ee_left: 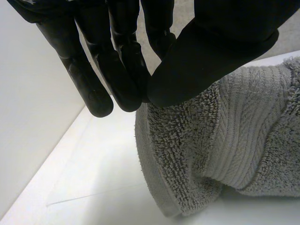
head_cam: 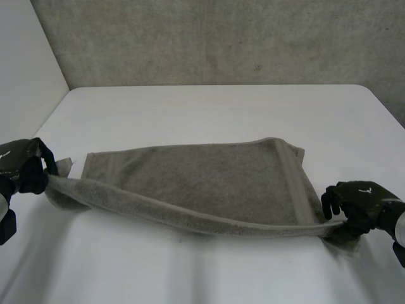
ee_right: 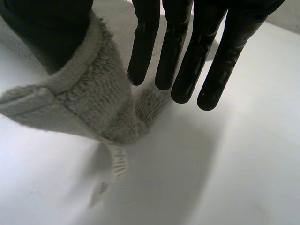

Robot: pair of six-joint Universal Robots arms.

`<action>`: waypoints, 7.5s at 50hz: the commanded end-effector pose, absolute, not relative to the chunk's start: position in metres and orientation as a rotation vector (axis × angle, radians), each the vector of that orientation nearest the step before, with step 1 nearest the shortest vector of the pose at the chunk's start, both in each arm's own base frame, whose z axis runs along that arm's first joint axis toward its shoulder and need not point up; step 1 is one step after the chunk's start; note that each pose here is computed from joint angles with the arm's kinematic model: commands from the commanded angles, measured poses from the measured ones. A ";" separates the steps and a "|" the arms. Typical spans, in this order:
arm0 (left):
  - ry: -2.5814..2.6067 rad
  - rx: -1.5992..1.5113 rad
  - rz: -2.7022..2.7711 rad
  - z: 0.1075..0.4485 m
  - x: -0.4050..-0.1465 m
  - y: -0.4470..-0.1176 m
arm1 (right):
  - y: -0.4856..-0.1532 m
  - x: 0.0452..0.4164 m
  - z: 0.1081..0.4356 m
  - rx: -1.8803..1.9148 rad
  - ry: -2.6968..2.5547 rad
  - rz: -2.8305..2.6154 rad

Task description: Fold the towel.

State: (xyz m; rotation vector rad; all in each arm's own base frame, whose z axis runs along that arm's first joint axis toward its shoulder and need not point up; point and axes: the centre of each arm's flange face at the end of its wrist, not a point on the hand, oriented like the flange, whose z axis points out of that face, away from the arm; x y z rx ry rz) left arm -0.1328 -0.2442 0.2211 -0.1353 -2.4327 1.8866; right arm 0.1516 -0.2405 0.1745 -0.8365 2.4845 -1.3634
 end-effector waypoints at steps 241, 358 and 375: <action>-2.390 -0.255 2.029 0.176 -0.177 -0.309 | -0.353 0.104 0.135 -0.959 2.688 -1.880; -2.214 -0.699 1.808 0.143 -0.310 -0.233 | -0.261 0.216 0.127 -0.941 2.268 -1.660; -2.246 -0.670 1.819 0.143 -0.304 -0.233 | -0.263 0.216 0.117 -0.954 2.283 -1.631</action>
